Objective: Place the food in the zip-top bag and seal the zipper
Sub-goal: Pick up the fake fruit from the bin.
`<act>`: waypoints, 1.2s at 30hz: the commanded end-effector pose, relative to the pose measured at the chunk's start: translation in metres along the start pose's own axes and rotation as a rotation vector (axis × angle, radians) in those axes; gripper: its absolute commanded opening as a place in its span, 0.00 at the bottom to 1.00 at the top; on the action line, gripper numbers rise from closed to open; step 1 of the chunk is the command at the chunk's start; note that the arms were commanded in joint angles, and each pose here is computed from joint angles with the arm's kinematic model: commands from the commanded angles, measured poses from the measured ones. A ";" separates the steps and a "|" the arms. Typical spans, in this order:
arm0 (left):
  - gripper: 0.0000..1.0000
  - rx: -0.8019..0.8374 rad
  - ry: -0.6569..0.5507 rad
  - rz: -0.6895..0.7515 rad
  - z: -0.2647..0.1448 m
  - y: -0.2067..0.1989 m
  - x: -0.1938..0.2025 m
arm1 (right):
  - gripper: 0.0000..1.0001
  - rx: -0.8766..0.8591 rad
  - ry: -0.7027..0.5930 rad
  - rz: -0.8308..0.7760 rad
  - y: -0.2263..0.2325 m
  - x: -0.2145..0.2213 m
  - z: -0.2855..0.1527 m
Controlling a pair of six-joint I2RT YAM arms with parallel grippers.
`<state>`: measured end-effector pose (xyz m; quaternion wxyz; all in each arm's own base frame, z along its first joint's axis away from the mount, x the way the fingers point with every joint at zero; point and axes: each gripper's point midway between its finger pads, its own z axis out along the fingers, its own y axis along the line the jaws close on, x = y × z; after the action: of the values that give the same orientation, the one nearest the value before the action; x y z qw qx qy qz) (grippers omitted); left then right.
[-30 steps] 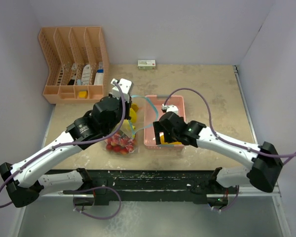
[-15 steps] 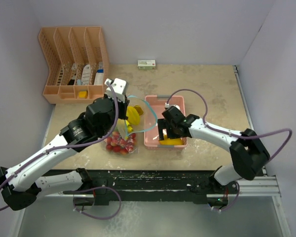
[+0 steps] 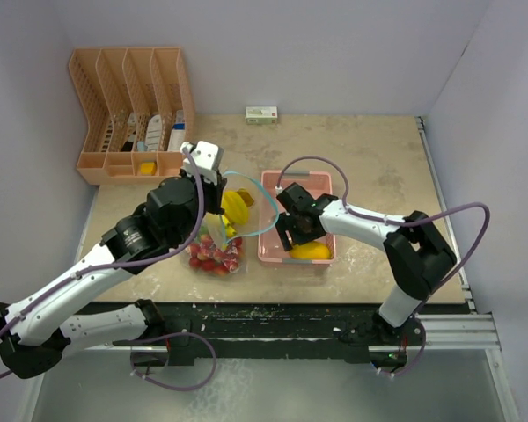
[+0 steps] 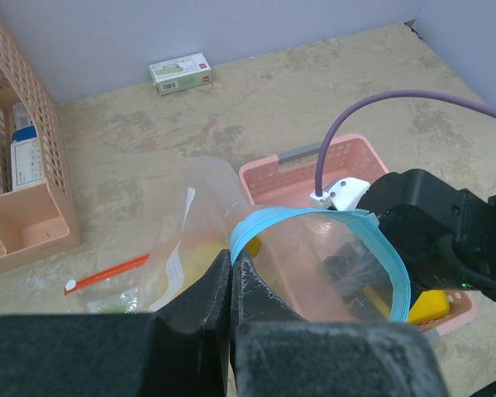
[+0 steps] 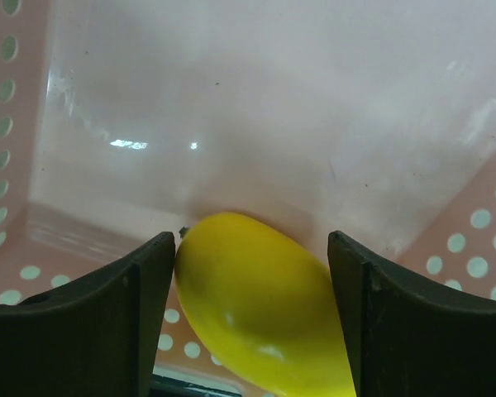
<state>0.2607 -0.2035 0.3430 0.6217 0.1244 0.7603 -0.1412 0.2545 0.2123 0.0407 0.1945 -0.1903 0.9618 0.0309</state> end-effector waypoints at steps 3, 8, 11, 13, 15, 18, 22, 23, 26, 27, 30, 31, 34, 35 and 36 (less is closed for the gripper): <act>0.00 -0.005 -0.075 -0.025 -0.008 0.003 -0.023 | 0.76 0.002 -0.014 -0.036 0.004 -0.021 -0.002; 0.00 -0.015 -0.078 -0.033 -0.011 0.007 -0.023 | 0.84 0.023 -0.058 -0.083 -0.002 -0.044 -0.032; 0.00 -0.026 -0.090 -0.041 -0.015 0.011 -0.026 | 0.94 -0.034 -0.076 -0.134 0.005 -0.049 -0.049; 0.00 -0.032 -0.097 -0.045 -0.019 0.014 -0.028 | 0.99 -0.092 -0.057 -0.183 0.012 -0.041 -0.051; 0.00 -0.039 -0.105 -0.048 -0.021 0.017 -0.029 | 0.99 -0.111 -0.034 -0.210 0.013 -0.034 -0.048; 0.00 -0.046 -0.107 -0.045 -0.023 0.019 -0.029 | 0.99 -0.117 0.003 -0.249 0.011 -0.022 -0.042; 0.00 -0.050 -0.106 -0.040 -0.023 0.020 -0.029 | 0.99 -0.106 0.042 -0.292 0.005 -0.009 -0.038; 0.00 -0.049 -0.107 -0.042 -0.023 0.020 -0.030 | 0.98 -0.108 0.039 -0.295 0.005 -0.009 -0.039; 0.00 -0.046 -0.107 -0.044 -0.023 0.019 -0.030 | 0.98 -0.137 0.048 -0.311 0.009 -0.007 -0.038; 0.00 -0.044 -0.108 -0.044 -0.023 0.018 -0.030 | 0.97 -0.138 0.057 -0.316 0.009 -0.005 -0.036; 0.00 -0.043 -0.107 -0.045 -0.023 0.019 -0.030 | 0.97 -0.111 0.074 -0.324 0.005 -0.003 -0.025; 0.00 -0.043 -0.105 -0.043 -0.023 0.019 -0.029 | 0.97 -0.117 0.091 -0.319 0.007 0.000 -0.021; 0.00 -0.045 -0.104 -0.039 -0.023 0.019 -0.030 | 0.97 -0.132 0.149 -0.303 0.010 0.015 -0.005; 0.00 -0.045 -0.103 -0.039 -0.023 0.019 -0.030 | 0.97 -0.135 0.170 -0.297 0.010 0.022 0.000; 0.00 -0.047 -0.103 -0.038 -0.023 0.019 -0.030 | 0.97 -0.134 0.187 -0.290 0.010 0.028 0.005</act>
<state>0.2526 -0.1801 0.3641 0.6465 0.0934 0.7441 -0.1401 0.2444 0.2172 0.0488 0.1344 -0.3420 0.9290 0.0442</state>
